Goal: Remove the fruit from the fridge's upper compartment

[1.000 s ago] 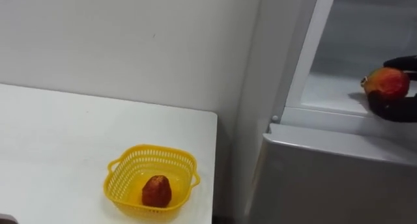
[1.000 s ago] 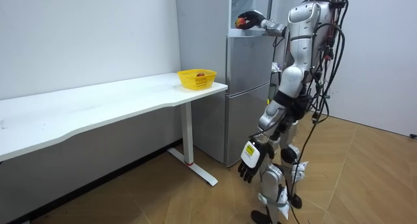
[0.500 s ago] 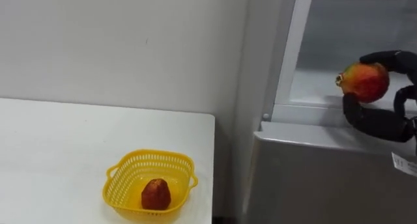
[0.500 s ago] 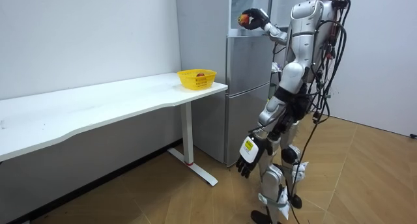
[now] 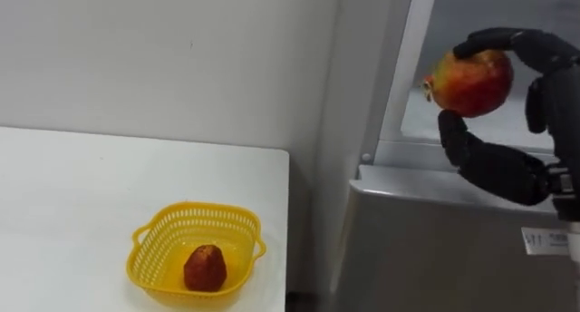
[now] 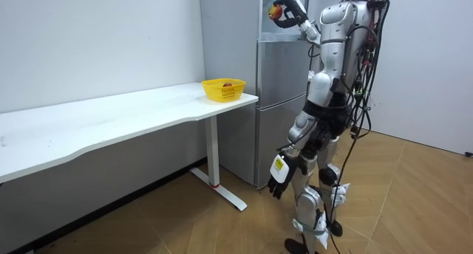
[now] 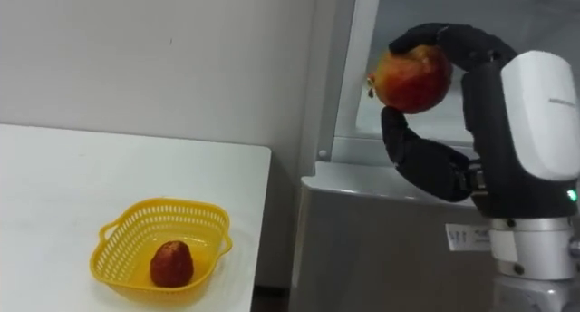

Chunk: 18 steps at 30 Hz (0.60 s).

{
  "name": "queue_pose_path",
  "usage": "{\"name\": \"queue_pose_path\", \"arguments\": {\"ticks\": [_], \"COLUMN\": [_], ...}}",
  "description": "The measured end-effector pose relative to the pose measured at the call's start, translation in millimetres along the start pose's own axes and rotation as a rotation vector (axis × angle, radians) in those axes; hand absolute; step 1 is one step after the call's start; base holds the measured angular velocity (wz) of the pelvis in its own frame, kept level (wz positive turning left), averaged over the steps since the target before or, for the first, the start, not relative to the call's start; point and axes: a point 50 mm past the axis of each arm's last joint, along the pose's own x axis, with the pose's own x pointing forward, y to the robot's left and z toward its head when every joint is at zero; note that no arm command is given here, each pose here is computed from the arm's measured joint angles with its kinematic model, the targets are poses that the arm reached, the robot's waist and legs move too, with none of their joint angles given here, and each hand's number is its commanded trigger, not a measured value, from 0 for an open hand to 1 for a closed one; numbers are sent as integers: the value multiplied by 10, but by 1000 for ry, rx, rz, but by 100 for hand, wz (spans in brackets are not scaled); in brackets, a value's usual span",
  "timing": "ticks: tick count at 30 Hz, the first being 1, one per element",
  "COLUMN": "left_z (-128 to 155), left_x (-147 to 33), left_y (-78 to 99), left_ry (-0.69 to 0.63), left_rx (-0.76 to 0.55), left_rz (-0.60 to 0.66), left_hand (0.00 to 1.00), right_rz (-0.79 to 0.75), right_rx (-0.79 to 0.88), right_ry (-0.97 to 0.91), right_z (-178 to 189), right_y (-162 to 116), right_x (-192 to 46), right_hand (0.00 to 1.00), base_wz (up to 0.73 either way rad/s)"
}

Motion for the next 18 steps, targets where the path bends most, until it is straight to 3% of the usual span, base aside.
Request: {"name": "queue_pose_path", "arguments": {"ticks": [18], "left_z": [72], "left_x": [14], "left_y": [13], "left_ry": [-11], "left_rx": [55], "left_rz": [-2], "left_hand": [0], "right_rz": [210], "right_rx": [93], "right_ry": [-175], "right_z": [534], "right_y": [292], "right_x": [45], "right_hand": [100], "base_wz": [0]}}
